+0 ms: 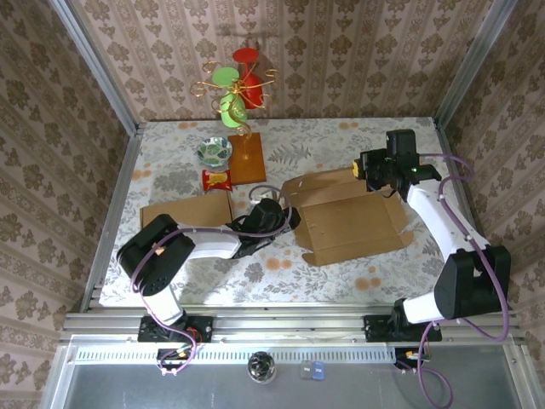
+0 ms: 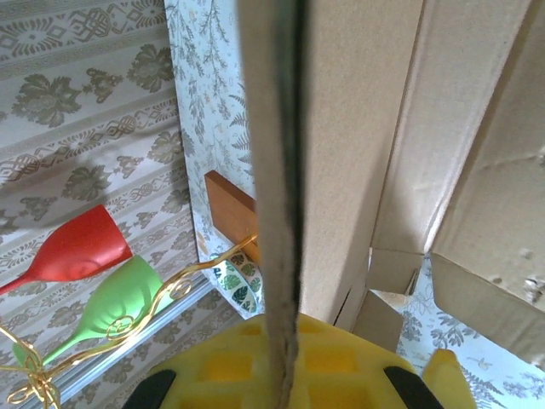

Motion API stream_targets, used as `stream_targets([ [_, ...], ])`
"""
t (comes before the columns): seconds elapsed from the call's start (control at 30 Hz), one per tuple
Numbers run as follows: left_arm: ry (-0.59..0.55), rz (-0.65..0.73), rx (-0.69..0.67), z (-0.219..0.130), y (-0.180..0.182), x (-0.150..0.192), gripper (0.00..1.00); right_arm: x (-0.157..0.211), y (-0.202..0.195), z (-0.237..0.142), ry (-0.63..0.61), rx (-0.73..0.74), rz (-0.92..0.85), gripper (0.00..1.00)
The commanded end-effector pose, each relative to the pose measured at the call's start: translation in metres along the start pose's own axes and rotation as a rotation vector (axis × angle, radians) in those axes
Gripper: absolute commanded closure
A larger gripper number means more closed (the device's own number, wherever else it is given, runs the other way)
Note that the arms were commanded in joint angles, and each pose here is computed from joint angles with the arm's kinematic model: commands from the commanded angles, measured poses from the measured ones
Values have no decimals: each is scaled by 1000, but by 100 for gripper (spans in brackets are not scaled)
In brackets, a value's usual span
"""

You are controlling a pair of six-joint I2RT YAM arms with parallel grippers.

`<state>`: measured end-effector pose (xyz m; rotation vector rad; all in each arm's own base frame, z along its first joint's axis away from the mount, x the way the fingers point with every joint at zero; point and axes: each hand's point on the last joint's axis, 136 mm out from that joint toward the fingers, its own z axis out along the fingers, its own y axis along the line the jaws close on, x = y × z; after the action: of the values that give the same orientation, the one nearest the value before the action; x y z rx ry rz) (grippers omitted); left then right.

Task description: Fold the paper box

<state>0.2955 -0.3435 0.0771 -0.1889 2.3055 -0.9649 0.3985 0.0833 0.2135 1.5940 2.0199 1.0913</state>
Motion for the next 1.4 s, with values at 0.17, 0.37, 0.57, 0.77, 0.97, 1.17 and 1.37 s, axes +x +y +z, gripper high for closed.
stream_targets([
  [0.17, -130, 55, 106, -31, -7, -21, 60, -3, 19, -40, -60, -47, 95, 100],
  [0.37, -152, -43, 81, -59, 19, -34, 61, -6, 34, -70, -79, -91, 165, 100],
  [0.57, -169, -124, 180, -44, 17, -64, 56, -4, 39, -88, -70, -136, 243, 100],
  [0.77, -210, -148, 272, -22, -3, -81, 48, -6, 50, -98, -53, -189, 314, 100],
  [0.97, -245, -213, 356, -8, -9, -97, 46, -5, 52, -101, -32, -206, 340, 100],
  [1.17, -228, -253, 406, 7, -17, -99, 44, -4, 49, -97, -20, -201, 366, 100],
  [1.37, -235, -270, 444, 10, -22, -102, 44, -6, 54, -95, -12, -226, 363, 100],
])
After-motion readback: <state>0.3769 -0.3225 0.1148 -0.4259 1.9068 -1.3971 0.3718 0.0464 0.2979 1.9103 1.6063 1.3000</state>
